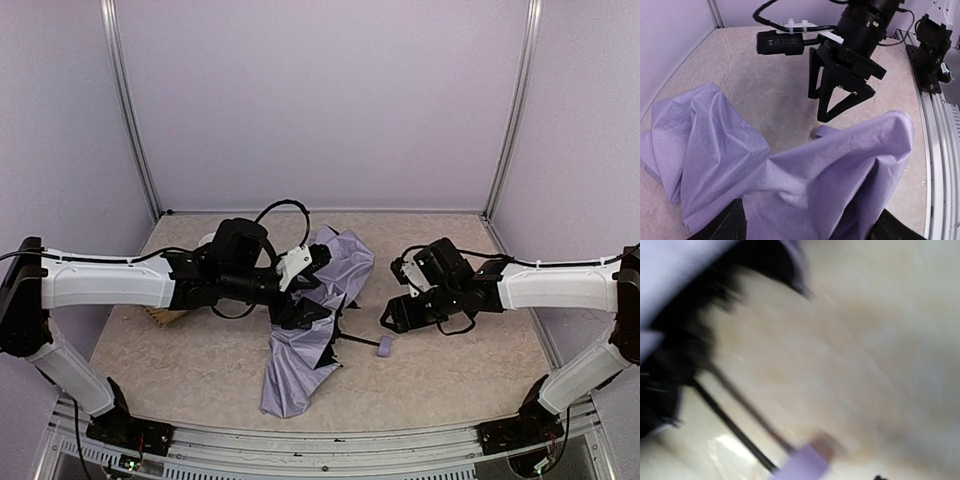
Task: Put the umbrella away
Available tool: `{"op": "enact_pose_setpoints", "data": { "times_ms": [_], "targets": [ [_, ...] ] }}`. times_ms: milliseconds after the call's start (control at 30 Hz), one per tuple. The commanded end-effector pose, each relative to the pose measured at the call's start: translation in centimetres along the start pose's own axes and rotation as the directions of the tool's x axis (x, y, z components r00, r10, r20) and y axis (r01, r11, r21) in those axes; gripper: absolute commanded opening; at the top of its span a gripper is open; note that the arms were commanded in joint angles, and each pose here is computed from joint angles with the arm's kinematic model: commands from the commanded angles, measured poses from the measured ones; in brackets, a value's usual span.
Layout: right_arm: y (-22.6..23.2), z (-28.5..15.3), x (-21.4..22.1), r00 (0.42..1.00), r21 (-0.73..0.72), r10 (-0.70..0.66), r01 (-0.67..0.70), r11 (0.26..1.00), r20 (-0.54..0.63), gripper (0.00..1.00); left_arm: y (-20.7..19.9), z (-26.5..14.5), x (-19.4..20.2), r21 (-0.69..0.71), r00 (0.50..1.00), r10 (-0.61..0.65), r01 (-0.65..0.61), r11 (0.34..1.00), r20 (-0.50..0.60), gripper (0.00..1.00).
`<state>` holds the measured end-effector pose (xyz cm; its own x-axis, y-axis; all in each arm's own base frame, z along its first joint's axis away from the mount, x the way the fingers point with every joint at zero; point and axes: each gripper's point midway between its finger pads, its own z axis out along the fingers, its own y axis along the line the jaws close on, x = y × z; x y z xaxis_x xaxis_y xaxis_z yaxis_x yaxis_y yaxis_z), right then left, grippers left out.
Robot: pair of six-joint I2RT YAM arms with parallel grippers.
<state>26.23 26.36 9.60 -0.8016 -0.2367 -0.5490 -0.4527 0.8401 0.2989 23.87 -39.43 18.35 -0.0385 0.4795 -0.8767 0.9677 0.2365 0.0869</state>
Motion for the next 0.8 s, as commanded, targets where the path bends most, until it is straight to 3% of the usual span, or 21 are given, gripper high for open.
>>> {"op": "enact_pose_setpoints", "data": {
  "times_ms": [0, 167, 300, 533, 767],
  "targets": [
    [-0.9, 1.0, 1.4, 0.967, 0.034, 0.255, -0.256, 0.966, 0.023, 0.61, 1.1, -3.7, -2.0, -0.081, 0.995, -0.095, 0.096, 0.992, 0.019, 0.81],
    [-0.2, 2.4, 2.2, 0.969, 0.052, 0.248, -0.247, 0.968, -0.014, 0.59, 6.5, -8.3, 0.0, -0.236, 0.930, -0.359, 0.367, 0.899, 0.078, 0.87],
    [-0.1, 3.4, 3.5, 0.962, 0.053, 0.269, -0.267, 0.962, -0.035, 0.57, 9.2, -8.6, 5.6, -0.334, 0.830, -0.556, 0.536, 0.775, 0.042, 0.75],
    [0.5, 4.6, 4.9, 0.960, 0.059, 0.270, -0.266, 0.962, -0.077, 0.50, 9.4, -4.6, 14.5, -0.454, 0.725, -0.661, 0.530, 0.716, -0.195, 0.53],
    [0.6, 5.2, 5.4, 0.957, 0.063, 0.278, -0.274, 0.960, -0.084, 0.44, 8.0, -1.1, 17.1, -0.431, 0.690, -0.654, 0.511, 0.744, -0.311, 0.48]
  ]
}}
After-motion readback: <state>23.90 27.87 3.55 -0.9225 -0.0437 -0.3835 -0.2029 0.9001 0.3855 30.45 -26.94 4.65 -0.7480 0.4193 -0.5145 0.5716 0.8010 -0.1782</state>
